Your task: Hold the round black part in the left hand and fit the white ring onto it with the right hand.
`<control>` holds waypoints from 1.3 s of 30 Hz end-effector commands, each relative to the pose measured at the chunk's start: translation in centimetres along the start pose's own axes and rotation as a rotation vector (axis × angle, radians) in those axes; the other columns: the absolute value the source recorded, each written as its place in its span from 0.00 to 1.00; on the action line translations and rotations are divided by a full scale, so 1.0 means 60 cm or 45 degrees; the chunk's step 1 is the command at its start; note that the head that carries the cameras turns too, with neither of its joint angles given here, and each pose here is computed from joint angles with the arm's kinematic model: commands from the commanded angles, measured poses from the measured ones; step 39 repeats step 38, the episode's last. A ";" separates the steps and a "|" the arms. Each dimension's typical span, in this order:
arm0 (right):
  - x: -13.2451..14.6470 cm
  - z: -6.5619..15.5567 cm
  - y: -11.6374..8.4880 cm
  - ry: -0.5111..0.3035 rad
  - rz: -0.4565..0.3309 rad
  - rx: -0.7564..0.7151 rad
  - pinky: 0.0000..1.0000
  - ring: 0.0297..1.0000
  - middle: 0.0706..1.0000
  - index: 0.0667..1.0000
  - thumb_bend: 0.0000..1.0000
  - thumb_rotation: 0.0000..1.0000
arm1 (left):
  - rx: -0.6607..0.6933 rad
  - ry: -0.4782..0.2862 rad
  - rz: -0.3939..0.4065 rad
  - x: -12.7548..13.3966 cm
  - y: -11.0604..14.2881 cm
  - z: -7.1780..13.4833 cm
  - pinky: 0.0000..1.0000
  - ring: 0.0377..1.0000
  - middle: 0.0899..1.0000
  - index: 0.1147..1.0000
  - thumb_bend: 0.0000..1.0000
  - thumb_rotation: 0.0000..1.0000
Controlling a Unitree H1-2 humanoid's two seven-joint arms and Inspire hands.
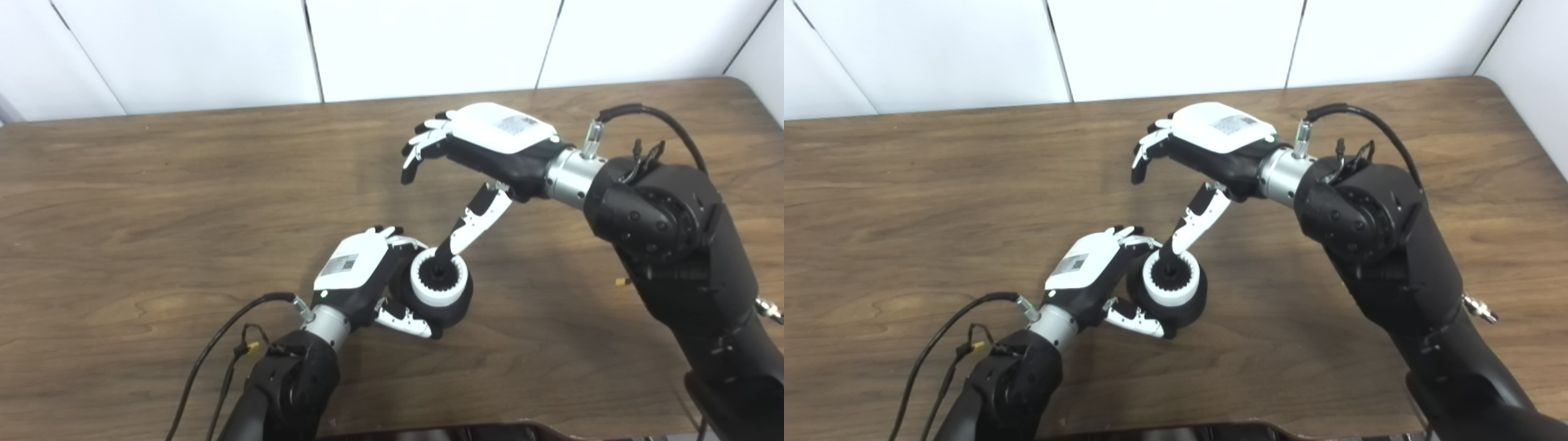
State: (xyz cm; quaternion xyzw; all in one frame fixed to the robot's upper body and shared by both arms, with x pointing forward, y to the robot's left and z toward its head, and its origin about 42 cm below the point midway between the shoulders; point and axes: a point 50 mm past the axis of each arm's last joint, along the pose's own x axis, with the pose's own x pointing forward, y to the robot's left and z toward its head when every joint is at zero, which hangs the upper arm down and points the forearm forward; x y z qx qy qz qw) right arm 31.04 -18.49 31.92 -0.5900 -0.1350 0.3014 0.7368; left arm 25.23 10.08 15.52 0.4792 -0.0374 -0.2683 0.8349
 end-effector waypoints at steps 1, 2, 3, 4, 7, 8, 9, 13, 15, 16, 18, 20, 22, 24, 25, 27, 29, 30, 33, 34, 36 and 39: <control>-0.004 0.008 -0.029 -0.018 -0.072 -0.049 1.00 0.95 0.86 0.68 1.00 0.44 | 0.045 0.034 -0.066 0.002 -0.003 -0.001 1.00 0.95 0.84 0.72 1.00 0.30; -0.004 0.008 -0.029 -0.019 -0.072 -0.048 1.00 0.95 0.86 0.67 1.00 0.44 | 0.056 0.039 -0.075 0.002 -0.003 -0.001 1.00 0.96 0.85 0.75 1.00 0.31; -0.003 0.008 -0.029 -0.019 -0.072 -0.048 1.00 0.95 0.86 0.67 1.00 0.44 | 0.064 0.043 -0.082 0.002 -0.002 0.000 1.00 0.96 0.85 0.76 1.00 0.31; -0.003 0.008 -0.029 -0.019 -0.073 -0.047 1.00 0.95 0.86 0.67 1.00 0.44 | 0.068 0.046 -0.090 0.002 -0.001 0.000 1.00 0.97 0.86 0.78 1.00 0.32; -0.002 0.007 -0.029 -0.019 -0.077 -0.043 1.00 0.95 0.85 0.67 1.00 0.45 | 0.082 0.062 -0.122 0.002 0.004 0.003 1.00 0.99 0.90 0.86 1.00 0.34; -0.001 0.007 -0.029 -0.018 -0.077 -0.045 1.00 0.95 0.85 0.66 1.00 0.45 | 0.086 0.066 -0.134 0.002 0.005 0.004 1.00 0.99 0.91 0.87 1.00 0.34; -0.001 0.006 -0.029 -0.018 -0.077 -0.046 1.00 0.95 0.86 0.66 1.00 0.46 | 0.091 0.069 -0.145 0.002 0.007 0.004 1.00 1.00 0.92 0.89 1.00 0.35; 0.000 0.004 -0.026 -0.011 -0.080 -0.045 1.00 0.94 0.85 0.65 1.00 0.45 | 0.099 0.082 -0.167 0.002 0.016 0.006 1.00 1.00 0.94 0.93 1.00 0.37; 0.000 0.004 -0.025 -0.008 -0.079 -0.039 1.00 0.95 0.85 0.65 1.00 0.45 | 0.099 0.094 -0.175 0.002 0.021 0.006 1.00 1.00 0.96 0.94 1.00 0.38; 0.000 0.003 -0.024 -0.008 -0.079 -0.037 1.00 0.95 0.85 0.65 1.00 0.45 | 0.104 0.102 -0.183 0.002 0.025 0.006 1.00 1.00 0.96 0.95 1.00 0.38; -0.001 0.001 -0.024 -0.006 -0.081 -0.032 1.00 0.95 0.85 0.65 1.00 0.45 | 0.136 0.126 -0.200 0.002 0.038 0.004 1.00 1.00 0.98 0.96 1.00 0.39; -0.002 0.000 -0.025 -0.002 -0.083 -0.027 1.00 0.94 0.85 0.66 1.00 0.45 | 0.173 0.165 -0.231 0.003 0.053 0.003 1.00 1.00 1.00 0.97 1.00 0.40; -0.002 -0.001 -0.026 0.001 -0.085 -0.027 1.00 0.94 0.85 0.66 1.00 0.45 | 0.193 0.206 -0.264 0.002 0.072 0.003 1.00 1.00 1.00 0.99 1.00 0.40; -0.003 -0.002 -0.028 0.002 -0.089 -0.032 1.00 0.94 0.85 0.66 1.00 0.45 | 0.210 0.242 -0.271 -0.002 0.091 0.000 1.00 1.00 1.00 1.00 1.00 0.39; -0.003 -0.003 -0.028 0.005 -0.089 -0.033 1.00 0.94 0.86 0.66 1.00 0.45 | 0.216 0.257 -0.268 -0.005 0.100 -0.003 1.00 1.00 1.00 1.00 1.00 0.38; -0.004 -0.004 -0.029 0.007 -0.090 -0.031 1.00 0.95 0.86 0.66 1.00 0.45 | 0.244 0.291 -0.247 -0.011 0.119 -0.010 1.00 1.00 1.00 1.00 1.00 0.37; -0.005 -0.006 -0.029 0.009 -0.093 -0.029 1.00 0.94 0.85 0.66 1.00 0.45 | 0.258 0.323 -0.228 -0.015 0.137 -0.018 1.00 1.00 1.00 1.00 1.00 0.37; -0.006 -0.007 -0.029 0.010 -0.096 -0.028 1.00 0.94 0.85 0.66 1.00 0.45 | 0.262 0.334 -0.220 -0.017 0.144 -0.021 1.00 1.00 1.00 1.00 1.00 0.37; -0.007 -0.009 -0.029 0.018 -0.100 -0.020 1.00 0.94 0.86 0.66 1.00 0.44 | 0.265 0.371 -0.212 -0.024 0.164 -0.027 1.00 1.00 1.00 1.00 1.00 0.36; -0.008 -0.010 -0.030 0.021 -0.103 -0.016 1.00 0.94 0.85 0.68 1.00 0.44 | 0.264 0.381 -0.210 -0.027 0.172 -0.029 1.00 1.00 1.00 1.00 1.00 0.35; -0.013 -0.015 -0.030 0.023 -0.111 -0.008 1.00 0.94 0.85 0.69 1.00 0.45 | 0.258 0.389 -0.195 -0.035 0.187 -0.031 1.00 1.00 1.00 1.00 1.00 0.34; -0.021 -0.023 -0.029 0.036 -0.118 0.010 1.00 0.93 0.85 0.71 1.00 0.45 | 0.243 0.379 -0.164 -0.046 0.204 -0.033 1.00 1.00 1.00 1.00 1.00 0.34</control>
